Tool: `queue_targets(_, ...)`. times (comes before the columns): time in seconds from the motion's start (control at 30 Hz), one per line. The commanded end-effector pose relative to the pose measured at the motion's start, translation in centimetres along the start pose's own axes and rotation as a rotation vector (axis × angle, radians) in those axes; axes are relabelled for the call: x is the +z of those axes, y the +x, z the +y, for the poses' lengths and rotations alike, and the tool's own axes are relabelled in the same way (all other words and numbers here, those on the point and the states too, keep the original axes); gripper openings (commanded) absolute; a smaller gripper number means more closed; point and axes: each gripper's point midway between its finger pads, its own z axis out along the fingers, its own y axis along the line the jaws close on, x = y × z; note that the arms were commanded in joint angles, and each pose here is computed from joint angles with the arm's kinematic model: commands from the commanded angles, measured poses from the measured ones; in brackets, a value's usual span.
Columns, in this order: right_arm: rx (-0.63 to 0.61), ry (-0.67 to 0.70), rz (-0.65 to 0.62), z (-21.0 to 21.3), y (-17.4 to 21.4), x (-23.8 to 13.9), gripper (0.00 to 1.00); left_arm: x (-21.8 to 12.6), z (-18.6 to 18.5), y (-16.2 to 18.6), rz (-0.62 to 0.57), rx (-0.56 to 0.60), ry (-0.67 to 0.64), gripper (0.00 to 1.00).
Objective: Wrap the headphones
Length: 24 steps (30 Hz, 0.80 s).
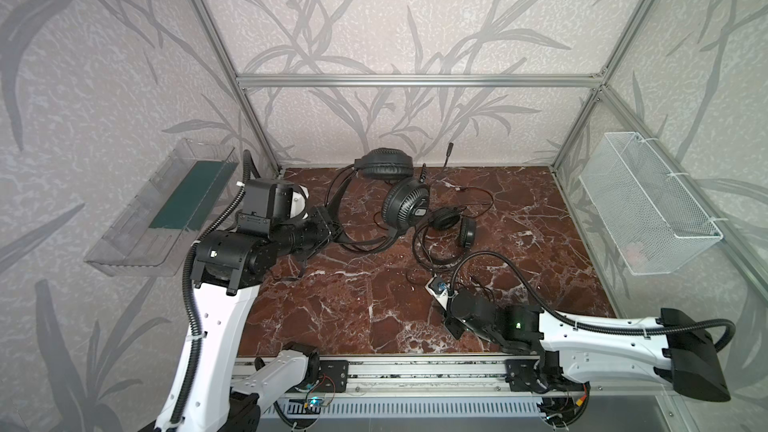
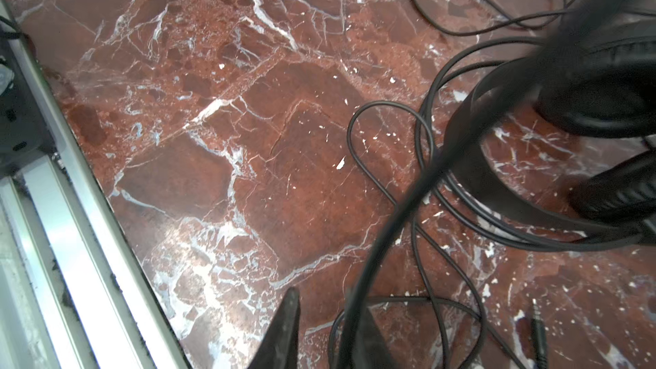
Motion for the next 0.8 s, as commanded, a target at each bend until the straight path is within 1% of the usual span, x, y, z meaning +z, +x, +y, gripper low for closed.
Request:
queue_targets(0.0, 0.062, -0.060, -0.050, 0.4, -0.5, 0.0, 0.28, -0.8, -2.5, -0.5, -0.013, -0.012, 0.115, 0.00)
queue_targets(0.17, 0.080, -0.093, -0.101, 0.5, -0.5, -0.2, 0.36, -0.7, -2.5, -0.4, -0.005, -0.022, 0.107, 0.00)
queue_targets(0.3, 0.118, -0.139, -0.215, 0.2, -1.4, -1.5, 0.51, -0.7, -2.8, -0.1, 0.011, -0.035, 0.126, 0.00)
queue_targets(0.37, 0.141, -0.137, -0.265, -0.5, -1.7, -2.1, 0.55, -1.0, -3.2, 0.2, 0.019, -0.034, 0.141, 0.00)
queue_targets(0.5, 0.214, -0.122, -0.308, -2.2, -1.4, -2.2, 0.58, -1.4, -3.2, 0.4, 0.016, -0.025, 0.138, 0.00)
queue_targets(0.57, 0.221, -0.112, -0.326, -2.6, -1.3, -2.0, 0.59, -1.6, -3.1, 0.4, 0.009, -0.020, 0.130, 0.00)
queue_targets(0.63, 0.200, -0.090, -0.330, -3.0, -1.2, -2.2, 0.60, -1.9, -3.0, 0.4, -0.001, -0.011, 0.123, 0.00)
queue_targets(0.77, 0.233, 0.018, -0.389, -5.2, -1.3, -2.9, 0.61, -2.6, -3.0, 0.1, -0.031, 0.019, 0.102, 0.00)
